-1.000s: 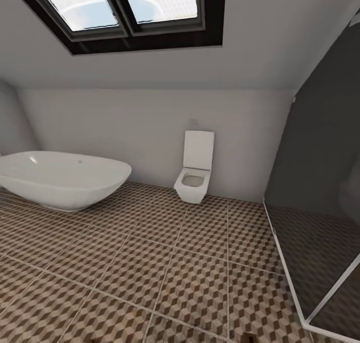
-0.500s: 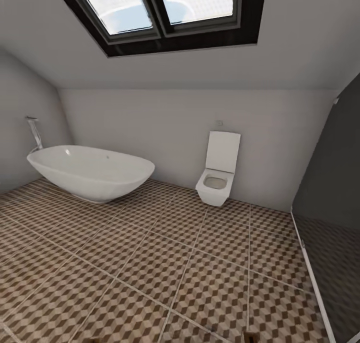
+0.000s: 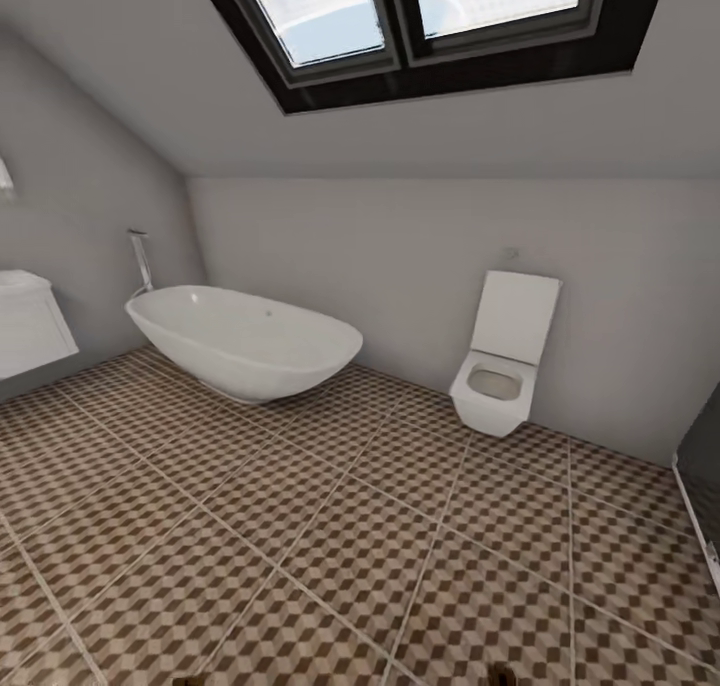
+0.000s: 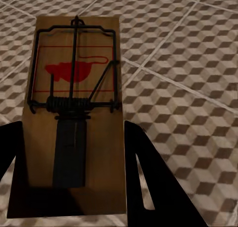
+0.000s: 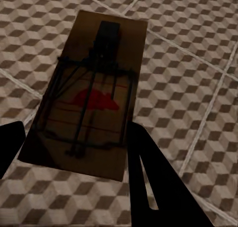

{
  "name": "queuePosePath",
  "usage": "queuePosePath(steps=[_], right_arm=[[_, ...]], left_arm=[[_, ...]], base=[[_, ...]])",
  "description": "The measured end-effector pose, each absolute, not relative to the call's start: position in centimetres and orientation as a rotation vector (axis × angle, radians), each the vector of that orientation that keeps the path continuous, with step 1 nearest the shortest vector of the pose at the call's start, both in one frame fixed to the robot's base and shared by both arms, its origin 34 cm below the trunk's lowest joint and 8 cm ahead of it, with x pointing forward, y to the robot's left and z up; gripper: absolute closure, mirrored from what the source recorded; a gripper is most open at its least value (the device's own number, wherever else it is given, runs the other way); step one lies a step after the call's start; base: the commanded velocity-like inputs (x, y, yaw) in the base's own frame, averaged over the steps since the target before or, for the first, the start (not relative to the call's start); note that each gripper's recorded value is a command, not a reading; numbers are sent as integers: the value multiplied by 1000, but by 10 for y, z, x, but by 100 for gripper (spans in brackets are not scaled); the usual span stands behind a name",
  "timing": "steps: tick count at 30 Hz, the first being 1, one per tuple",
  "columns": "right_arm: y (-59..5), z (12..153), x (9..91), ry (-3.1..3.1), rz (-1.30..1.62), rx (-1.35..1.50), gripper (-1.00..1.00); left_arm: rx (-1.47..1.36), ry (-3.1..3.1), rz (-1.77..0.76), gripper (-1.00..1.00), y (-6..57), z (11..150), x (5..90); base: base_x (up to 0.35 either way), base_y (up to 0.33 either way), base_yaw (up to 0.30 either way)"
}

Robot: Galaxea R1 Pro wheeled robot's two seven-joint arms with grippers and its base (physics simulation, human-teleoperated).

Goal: Take the four mousetraps from the cabinet in the bathroom and place them on the bathroom floor. Make sure all four end up on the same floor surface, and ensure that at least two of them are either under or directly next to the same bathroom sink.

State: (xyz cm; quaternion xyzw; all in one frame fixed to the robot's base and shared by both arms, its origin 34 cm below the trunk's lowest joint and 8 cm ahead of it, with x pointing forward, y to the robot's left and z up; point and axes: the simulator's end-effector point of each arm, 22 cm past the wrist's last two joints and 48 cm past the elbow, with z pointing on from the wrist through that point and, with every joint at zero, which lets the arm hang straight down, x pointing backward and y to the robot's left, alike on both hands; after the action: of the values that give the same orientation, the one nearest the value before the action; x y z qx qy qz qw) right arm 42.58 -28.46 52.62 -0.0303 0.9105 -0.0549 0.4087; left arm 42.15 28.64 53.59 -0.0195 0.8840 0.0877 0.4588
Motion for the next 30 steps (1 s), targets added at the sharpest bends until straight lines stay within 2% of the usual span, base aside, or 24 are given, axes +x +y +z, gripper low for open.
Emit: queuePosePath(steps=[30], right_arm=[[-284,526,426,2294,-137,-78,100]], left_arm=[[-48,2177,217,100,286,536,421]], base=[[309,150,286]])
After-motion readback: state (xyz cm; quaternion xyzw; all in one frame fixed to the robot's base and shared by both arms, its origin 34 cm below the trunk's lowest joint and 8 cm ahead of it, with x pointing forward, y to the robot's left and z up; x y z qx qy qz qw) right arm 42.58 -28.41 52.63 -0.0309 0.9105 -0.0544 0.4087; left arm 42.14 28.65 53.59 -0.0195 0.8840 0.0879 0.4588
